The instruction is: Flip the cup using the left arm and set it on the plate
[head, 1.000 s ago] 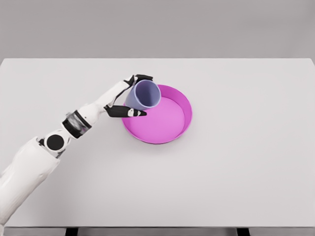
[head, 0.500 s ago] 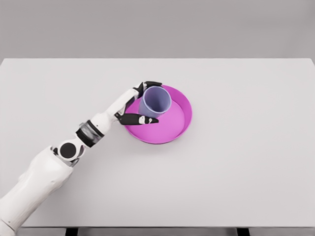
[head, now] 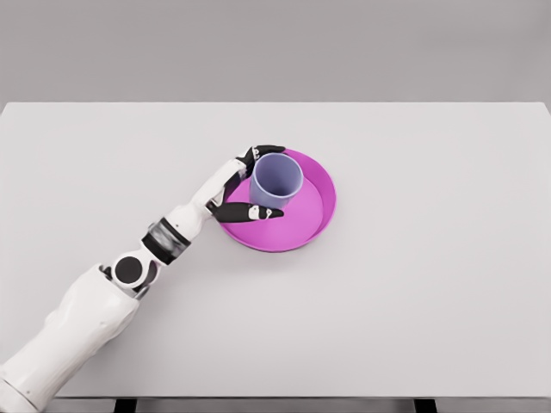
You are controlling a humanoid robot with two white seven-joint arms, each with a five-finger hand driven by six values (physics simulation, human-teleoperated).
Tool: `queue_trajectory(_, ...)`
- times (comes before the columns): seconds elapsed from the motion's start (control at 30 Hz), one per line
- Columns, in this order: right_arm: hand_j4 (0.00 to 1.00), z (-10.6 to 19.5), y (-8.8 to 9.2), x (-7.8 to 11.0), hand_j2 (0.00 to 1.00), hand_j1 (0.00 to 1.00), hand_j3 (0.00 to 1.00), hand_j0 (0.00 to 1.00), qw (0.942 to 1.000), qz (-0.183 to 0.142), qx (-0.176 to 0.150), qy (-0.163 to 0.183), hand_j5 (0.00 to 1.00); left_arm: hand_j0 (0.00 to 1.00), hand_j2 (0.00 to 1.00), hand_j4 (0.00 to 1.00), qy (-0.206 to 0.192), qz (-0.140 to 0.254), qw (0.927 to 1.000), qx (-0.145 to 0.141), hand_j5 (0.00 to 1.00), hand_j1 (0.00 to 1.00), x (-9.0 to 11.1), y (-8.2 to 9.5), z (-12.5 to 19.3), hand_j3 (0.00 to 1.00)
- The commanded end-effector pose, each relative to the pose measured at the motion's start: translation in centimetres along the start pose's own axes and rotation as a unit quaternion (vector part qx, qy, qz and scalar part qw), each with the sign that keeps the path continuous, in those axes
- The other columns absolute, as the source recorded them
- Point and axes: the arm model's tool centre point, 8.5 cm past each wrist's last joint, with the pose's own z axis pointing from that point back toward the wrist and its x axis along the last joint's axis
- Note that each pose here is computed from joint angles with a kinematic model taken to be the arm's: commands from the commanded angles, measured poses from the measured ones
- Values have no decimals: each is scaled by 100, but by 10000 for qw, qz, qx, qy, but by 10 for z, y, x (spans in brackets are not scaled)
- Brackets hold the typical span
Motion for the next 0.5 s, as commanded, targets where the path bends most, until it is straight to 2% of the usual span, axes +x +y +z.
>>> queue_trajectory(0.0,100,0,0,0,100,100,100,100,10000,1,1,0,100,71,71,71,10,117,9999,84,71,71,-2,0,0,71)
queue_trajectory(0.47,100,0,0,0,100,100,100,100,10000,1,1,0,100,72,72,72,57,207,9997,130,72,72,-6,-1,4,72)
